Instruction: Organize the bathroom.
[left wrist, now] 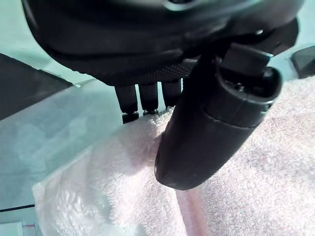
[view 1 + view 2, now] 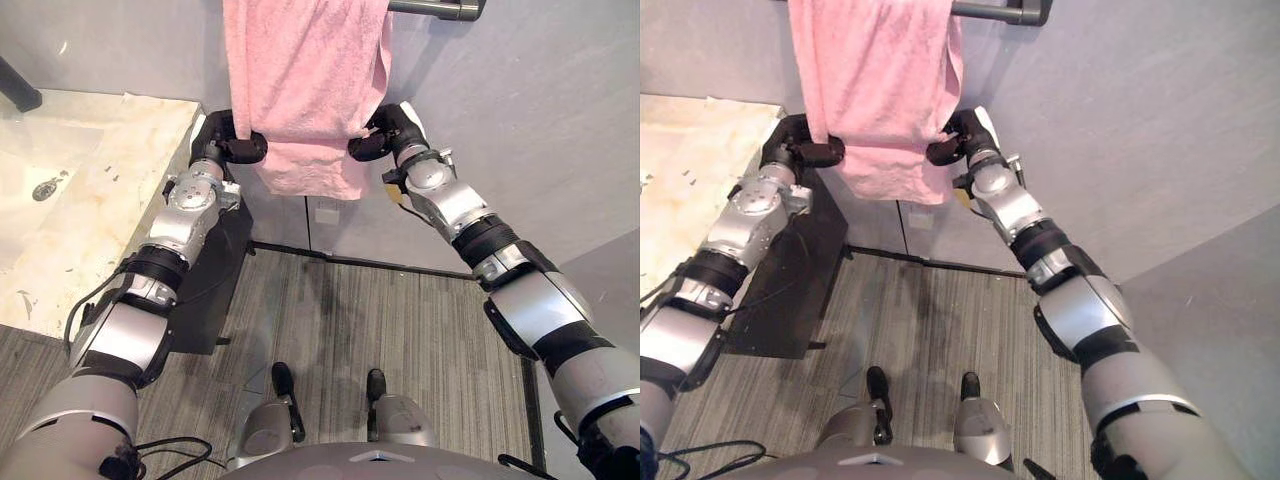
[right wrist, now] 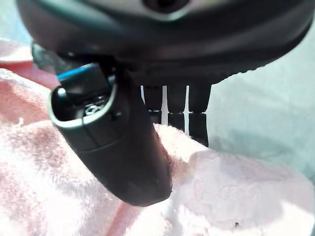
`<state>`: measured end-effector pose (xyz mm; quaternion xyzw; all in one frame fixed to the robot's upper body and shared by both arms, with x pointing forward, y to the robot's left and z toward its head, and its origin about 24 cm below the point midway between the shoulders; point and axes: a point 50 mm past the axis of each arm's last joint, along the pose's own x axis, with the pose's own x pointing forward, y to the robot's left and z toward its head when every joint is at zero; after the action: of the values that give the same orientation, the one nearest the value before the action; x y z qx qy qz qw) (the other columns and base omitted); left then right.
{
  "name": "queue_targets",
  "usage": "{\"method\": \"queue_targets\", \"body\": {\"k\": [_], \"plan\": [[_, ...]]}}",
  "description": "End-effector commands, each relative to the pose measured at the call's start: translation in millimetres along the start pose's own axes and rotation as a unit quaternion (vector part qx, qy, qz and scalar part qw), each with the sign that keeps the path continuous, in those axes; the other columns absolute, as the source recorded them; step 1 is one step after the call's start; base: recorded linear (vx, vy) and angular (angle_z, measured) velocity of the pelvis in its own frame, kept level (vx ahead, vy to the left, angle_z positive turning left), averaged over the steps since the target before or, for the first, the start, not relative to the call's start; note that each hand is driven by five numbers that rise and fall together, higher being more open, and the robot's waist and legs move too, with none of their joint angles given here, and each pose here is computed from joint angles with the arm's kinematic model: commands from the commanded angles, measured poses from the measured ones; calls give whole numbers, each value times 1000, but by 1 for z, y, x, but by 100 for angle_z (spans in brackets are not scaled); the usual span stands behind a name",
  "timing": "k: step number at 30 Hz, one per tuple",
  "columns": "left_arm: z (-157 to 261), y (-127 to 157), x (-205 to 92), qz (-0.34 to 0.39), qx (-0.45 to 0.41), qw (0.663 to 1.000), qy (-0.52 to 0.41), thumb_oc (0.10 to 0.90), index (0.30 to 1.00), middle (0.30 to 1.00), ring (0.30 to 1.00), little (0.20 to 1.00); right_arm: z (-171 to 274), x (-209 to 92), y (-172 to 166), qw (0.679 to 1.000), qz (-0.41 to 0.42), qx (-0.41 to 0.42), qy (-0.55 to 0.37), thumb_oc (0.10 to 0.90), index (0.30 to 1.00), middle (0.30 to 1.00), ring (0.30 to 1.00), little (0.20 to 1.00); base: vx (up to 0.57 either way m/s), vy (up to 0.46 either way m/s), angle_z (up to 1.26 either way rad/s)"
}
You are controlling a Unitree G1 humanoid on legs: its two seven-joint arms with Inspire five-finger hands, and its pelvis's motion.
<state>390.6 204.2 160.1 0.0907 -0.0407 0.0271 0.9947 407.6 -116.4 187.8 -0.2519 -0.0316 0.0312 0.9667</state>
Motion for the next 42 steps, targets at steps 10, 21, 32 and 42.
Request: {"method": "queue_targets", "body": {"k": [10,21,32,42], "plan": [[-11,98,-21,175,18,984,1,400,300,300,300,300,1,-3,-123,977,-188,-94,29,400,300,300,300,300,0,0,0],[-9,101,-22,159,25,987,4,800,900,900,900,900,-5,-2,-96,991,-111,-53,44,800,900,900,900,900,-13,-2,-1],[-15,111,-29,168,31,985,16,800,900,900,900,900,8,-8,-92,993,-106,-37,24,800,900,900,900,900,-5,-4,-5],[-34,106,-34,131,15,990,51,800,900,900,900,900,-2,-11,-87,994,-80,-53,46,800,900,900,900,900,-13,2,0]]}}
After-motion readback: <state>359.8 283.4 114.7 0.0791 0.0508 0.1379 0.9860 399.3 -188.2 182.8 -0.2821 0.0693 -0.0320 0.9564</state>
